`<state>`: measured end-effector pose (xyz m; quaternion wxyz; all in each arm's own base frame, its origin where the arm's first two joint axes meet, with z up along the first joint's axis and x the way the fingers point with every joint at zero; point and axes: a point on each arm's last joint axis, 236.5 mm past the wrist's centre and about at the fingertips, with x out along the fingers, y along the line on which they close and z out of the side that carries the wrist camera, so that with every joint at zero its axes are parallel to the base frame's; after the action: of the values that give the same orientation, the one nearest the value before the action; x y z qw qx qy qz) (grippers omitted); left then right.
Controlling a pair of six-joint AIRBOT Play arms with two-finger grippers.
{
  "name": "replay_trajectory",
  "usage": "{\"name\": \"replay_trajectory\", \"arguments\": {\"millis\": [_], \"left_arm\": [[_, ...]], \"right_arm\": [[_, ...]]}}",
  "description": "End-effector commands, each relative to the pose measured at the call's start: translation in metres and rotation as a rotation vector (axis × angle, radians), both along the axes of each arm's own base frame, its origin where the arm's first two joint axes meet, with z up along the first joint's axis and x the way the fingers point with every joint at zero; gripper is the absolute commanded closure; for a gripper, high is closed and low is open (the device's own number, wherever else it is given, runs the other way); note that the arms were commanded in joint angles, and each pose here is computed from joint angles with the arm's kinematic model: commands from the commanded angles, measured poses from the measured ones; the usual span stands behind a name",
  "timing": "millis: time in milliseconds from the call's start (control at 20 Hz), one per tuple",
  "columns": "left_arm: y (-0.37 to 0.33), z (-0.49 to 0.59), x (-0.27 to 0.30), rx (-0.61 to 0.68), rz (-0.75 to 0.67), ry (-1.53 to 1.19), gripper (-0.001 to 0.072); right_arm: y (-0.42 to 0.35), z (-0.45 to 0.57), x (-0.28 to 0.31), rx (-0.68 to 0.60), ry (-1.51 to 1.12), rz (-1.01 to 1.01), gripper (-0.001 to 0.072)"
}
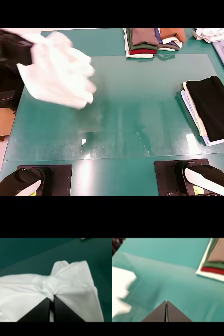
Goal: Fold the shirts.
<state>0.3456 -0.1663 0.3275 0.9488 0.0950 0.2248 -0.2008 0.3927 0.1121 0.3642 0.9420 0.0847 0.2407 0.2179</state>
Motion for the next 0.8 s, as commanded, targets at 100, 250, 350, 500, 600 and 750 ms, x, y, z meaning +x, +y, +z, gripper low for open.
{"name": "replay_trajectory", "arguments": {"millis": [100, 250, 350, 500, 600, 750], "left_arm": [[-0.146, -0.085, -0.003, 0.132, -0.311, 0.139, 0.0684], [-0.186, -0.146, -0.004, 0.199, -0.395, 0.249, 0.0680], [-0.180, -0.156, 0.013, 0.206, -0.362, 0.256, 0.0129], [-0.128, -0.164, 0.035, 0.193, -0.238, 0.363, 0.0123], [-0.093, -0.191, 0.034, 0.136, -0.171, 0.538, 0.0122], [-0.083, -0.253, 0.009, -0.018, -0.156, 0.805, 0.0122]], "right_arm": [[-0.011, 0.018, -0.004, 0.005, -0.032, -0.029, 0.0692], [-0.009, 0.015, -0.005, 0.001, -0.021, -0.022, 0.0692], [-0.009, 0.012, -0.007, -0.003, -0.010, -0.018, 0.0691], [-0.009, 0.007, -0.010, -0.012, 0.011, -0.011, 0.0692], [-0.008, 0.004, -0.012, -0.017, 0.024, -0.007, 0.0692], [-0.008, 0.004, -0.012, -0.018, 0.027, -0.005, 0.0691]]}}
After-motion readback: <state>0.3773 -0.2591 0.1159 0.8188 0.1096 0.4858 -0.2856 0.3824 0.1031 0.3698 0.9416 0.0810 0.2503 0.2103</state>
